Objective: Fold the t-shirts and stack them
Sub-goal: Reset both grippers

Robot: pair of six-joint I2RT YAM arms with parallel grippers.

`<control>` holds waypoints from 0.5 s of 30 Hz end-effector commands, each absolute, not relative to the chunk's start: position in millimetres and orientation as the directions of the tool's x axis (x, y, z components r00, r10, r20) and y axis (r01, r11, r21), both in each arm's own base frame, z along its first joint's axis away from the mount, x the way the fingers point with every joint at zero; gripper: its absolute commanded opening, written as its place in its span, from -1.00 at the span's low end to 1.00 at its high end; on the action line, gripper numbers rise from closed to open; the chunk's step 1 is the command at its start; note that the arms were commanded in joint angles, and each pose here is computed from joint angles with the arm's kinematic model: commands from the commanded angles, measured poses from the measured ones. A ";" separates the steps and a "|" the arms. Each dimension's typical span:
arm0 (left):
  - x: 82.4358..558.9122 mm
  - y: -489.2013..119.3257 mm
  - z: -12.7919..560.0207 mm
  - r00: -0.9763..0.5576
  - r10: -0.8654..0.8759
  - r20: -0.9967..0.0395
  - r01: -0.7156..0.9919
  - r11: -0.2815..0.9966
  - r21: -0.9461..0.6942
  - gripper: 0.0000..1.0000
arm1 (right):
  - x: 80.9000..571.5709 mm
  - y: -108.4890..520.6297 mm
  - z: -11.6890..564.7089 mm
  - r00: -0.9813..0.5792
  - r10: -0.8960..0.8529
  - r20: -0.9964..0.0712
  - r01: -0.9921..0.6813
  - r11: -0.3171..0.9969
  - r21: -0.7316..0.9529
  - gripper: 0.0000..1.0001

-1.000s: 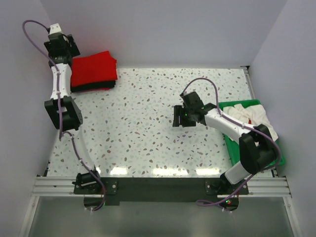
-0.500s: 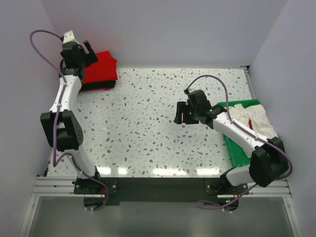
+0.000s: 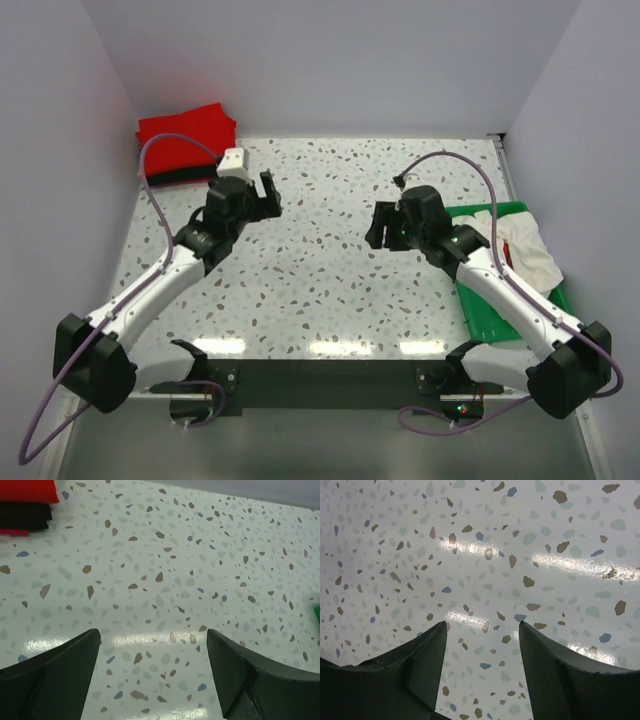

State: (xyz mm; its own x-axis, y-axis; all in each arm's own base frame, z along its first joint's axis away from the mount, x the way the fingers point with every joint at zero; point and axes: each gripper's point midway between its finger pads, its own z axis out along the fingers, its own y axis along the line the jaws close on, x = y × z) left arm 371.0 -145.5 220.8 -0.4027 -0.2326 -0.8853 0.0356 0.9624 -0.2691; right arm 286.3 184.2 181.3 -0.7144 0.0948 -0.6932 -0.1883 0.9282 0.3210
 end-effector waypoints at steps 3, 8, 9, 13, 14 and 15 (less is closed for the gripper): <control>319.4 -162.3 213.3 -0.405 -0.200 -0.892 0.043 0.971 -0.237 0.83 | 282.2 162.6 194.0 -0.659 0.123 -0.742 -0.140 0.949 0.281 0.26; 296.6 -185.4 209.7 -0.457 -0.146 -0.877 0.137 0.963 -0.232 0.84 | 280.8 147.7 198.8 -0.622 0.156 -0.768 -0.085 0.961 0.264 0.24; 293.2 -195.1 210.0 -0.478 -0.138 -0.868 0.181 0.951 -0.251 0.84 | 279.5 145.9 198.9 -0.617 0.164 -0.770 -0.078 0.960 0.268 0.24; 291.9 -218.4 217.1 -0.506 -0.086 -0.858 0.281 0.924 -0.258 0.86 | 279.0 144.5 199.6 -0.600 0.191 -0.776 -0.066 0.956 0.287 0.20; 291.6 -222.1 214.2 -0.515 -0.055 -0.855 0.305 0.921 -0.243 0.86 | 278.6 143.9 197.5 -0.601 0.197 -0.775 -0.060 0.955 0.289 0.19; 291.7 -223.5 214.8 -0.516 -0.044 -0.856 0.314 0.920 -0.236 0.87 | 279.9 144.4 198.4 -0.596 0.201 -0.777 -0.059 0.954 0.292 0.19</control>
